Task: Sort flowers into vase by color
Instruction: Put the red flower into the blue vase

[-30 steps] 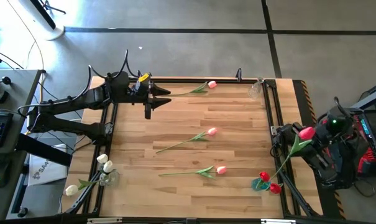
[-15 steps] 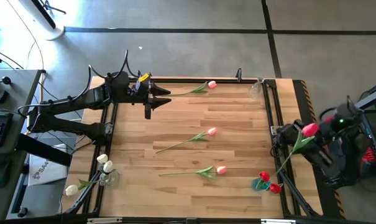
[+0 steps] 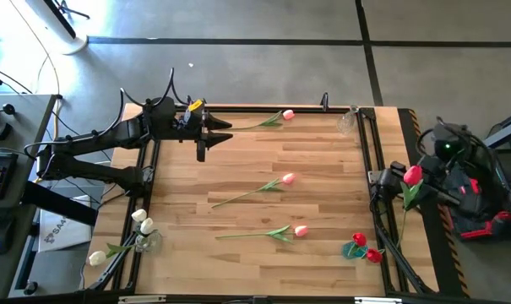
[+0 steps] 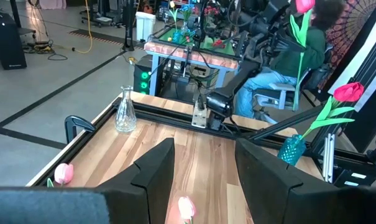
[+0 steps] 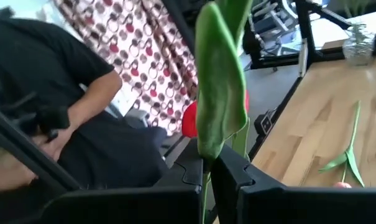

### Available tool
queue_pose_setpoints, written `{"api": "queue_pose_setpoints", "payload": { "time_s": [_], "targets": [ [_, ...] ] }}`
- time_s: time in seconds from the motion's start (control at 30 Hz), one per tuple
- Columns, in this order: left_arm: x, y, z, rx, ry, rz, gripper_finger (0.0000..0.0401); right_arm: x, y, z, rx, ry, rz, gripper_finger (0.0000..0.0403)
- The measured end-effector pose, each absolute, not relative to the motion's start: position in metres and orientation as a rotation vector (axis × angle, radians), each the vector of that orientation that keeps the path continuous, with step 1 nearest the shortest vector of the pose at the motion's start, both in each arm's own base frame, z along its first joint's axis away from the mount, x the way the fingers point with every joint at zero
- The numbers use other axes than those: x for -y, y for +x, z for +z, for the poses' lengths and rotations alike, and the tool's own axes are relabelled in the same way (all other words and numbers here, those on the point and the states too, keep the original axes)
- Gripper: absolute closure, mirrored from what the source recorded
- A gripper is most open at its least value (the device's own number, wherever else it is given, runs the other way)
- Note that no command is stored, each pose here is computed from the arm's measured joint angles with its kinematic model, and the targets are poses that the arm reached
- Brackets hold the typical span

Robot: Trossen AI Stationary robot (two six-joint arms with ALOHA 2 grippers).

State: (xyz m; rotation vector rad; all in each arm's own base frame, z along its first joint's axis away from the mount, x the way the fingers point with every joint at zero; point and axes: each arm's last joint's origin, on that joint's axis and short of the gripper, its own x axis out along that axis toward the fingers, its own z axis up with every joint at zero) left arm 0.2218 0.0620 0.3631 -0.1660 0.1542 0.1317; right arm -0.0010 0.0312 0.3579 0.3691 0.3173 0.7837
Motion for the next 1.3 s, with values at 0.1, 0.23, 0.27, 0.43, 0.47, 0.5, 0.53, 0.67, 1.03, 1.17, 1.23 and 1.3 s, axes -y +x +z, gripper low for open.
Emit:
{"api": "queue_pose_setpoints", "payload": {
  "time_s": [0.1,0.23,0.27,0.43,0.47,0.5,0.53,0.67,1.03,1.17,1.23,1.3],
  "targets": [
    [-0.062,0.222,0.363,-0.154,-0.166,0.132,0.0243,-0.028,0.004,0.361,-0.323,0.331,0.809,0.0402],
    [-0.062,0.222,0.363,-0.154,-0.166,0.132,0.0243,-0.024,0.013,0.363,-0.339,0.304,0.856,0.0402],
    [-0.062,0.222,0.363,-0.154,-0.166,0.131,0.0243,-0.023,0.015,0.364,-0.346,0.3,0.874,0.0402],
    [-0.062,0.222,0.363,-0.154,-0.166,0.132,0.0243,-0.022,0.029,0.365,-0.39,0.276,1.0,0.0402],
    [-0.062,0.222,0.363,-0.154,-0.166,0.132,0.0243,-0.023,0.031,0.365,-0.393,0.264,1.027,0.0402],
    [-0.062,0.222,0.363,-0.154,-0.166,0.132,0.0243,-0.023,0.033,0.366,-0.395,0.254,1.047,0.0402],
    [-0.062,0.222,0.363,-0.154,-0.166,0.132,0.0243,-0.024,0.035,0.367,-0.395,0.24,1.066,0.0402],
    [-0.062,0.222,0.363,-0.154,-0.166,0.132,0.0243,-0.025,0.041,0.377,-0.384,0.162,1.084,0.0402],
    [-0.062,0.222,0.363,-0.155,-0.166,0.132,0.0243,-0.024,0.038,0.391,-0.288,0.079,0.955,0.0402],
    [-0.062,0.222,0.363,-0.154,-0.166,0.132,0.0243,-0.024,0.037,0.392,-0.19,0.053,0.929,0.0402],
    [-0.062,0.222,0.363,-0.154,-0.166,0.132,0.0243,-0.024,0.04,0.388,-0.2,0.062,0.945,0.0402],
    [-0.062,0.222,0.363,-0.154,-0.166,0.132,0.0243,-0.026,0.043,0.383,-0.216,0.069,0.986,0.0402]
  ]
}}
